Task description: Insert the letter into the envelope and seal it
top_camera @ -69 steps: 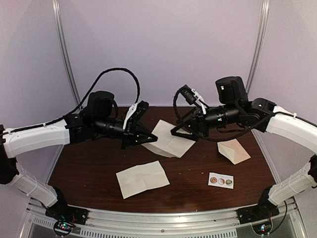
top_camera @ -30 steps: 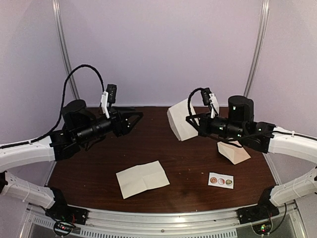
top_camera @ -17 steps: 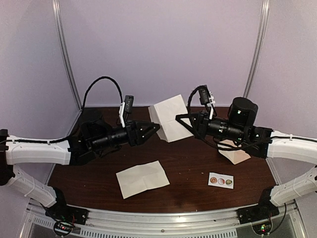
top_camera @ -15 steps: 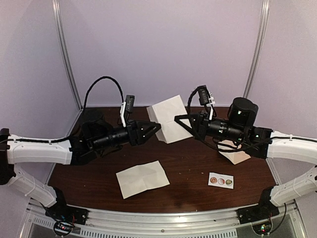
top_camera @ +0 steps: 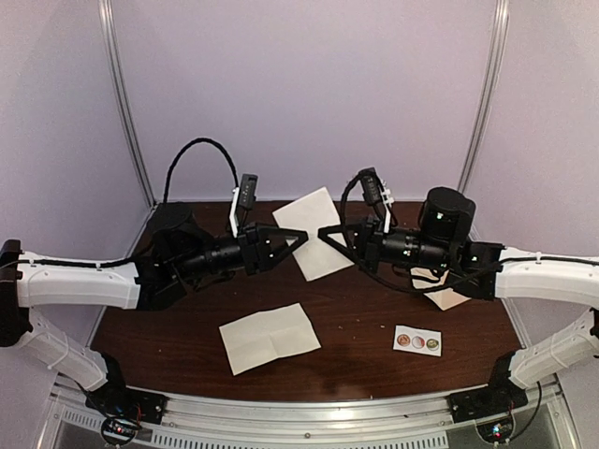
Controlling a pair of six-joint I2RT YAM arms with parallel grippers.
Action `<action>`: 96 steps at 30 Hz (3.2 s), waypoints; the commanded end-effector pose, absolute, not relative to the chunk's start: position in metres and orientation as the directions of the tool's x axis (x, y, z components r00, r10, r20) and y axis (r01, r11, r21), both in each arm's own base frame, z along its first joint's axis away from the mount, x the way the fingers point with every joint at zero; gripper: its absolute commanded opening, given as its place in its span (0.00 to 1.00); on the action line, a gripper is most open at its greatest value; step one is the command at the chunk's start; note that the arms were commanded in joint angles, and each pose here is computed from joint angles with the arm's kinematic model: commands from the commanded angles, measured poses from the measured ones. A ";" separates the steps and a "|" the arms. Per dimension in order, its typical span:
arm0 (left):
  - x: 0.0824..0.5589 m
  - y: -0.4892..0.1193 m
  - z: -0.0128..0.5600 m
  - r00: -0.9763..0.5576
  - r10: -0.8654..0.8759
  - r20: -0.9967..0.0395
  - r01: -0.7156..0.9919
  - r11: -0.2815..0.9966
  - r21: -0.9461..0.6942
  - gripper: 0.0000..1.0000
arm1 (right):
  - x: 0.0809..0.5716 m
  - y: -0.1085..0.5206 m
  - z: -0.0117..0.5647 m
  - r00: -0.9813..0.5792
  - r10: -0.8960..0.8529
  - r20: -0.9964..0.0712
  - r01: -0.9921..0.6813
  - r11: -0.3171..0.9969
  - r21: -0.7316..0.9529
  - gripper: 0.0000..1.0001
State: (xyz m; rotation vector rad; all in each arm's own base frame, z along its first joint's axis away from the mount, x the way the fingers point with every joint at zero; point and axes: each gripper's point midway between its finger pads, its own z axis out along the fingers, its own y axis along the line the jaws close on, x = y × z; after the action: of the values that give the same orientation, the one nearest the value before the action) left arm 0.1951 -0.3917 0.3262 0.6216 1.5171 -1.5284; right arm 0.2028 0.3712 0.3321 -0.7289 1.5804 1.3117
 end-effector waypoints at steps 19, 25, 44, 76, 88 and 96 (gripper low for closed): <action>0.181 -0.370 0.363 -0.393 -0.331 -0.858 0.893 0.086 -0.442 0.00 | 0.207 0.349 0.352 -0.369 0.224 -0.902 -0.849 0.313 0.425 0.64; 0.175 -0.365 0.369 -0.369 -0.347 -0.862 0.907 0.067 -0.416 0.00 | 0.192 0.357 0.344 -0.412 0.187 -0.892 -0.869 0.214 0.447 0.89; 0.211 -0.311 0.338 -0.341 -0.293 -0.893 0.761 0.471 -0.446 0.71 | 0.199 0.353 0.324 -0.368 -0.008 -0.930 -0.881 0.323 0.346 0.00; 0.180 -0.365 0.315 -0.289 0.136 -0.948 0.935 0.254 -0.249 0.00 | 0.215 0.351 0.288 -0.344 -0.324 -0.881 -0.876 0.449 0.177 0.36; 0.196 -0.303 0.407 -0.120 -0.472 -0.873 0.882 0.353 -0.312 0.00 | 0.219 0.311 0.369 -0.359 0.393 -0.847 -0.817 0.307 0.488 0.94; 0.188 -0.295 0.424 -0.123 -0.571 -0.812 0.901 0.279 -0.332 0.00 | 0.208 0.343 0.384 -0.372 0.433 -0.821 -0.860 0.172 0.480 0.75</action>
State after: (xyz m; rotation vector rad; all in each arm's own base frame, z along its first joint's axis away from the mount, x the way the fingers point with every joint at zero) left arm 0.1941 -0.3083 0.3967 0.4734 1.2282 -1.2396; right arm 0.2200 0.3346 0.3342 -0.4679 1.5170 1.3492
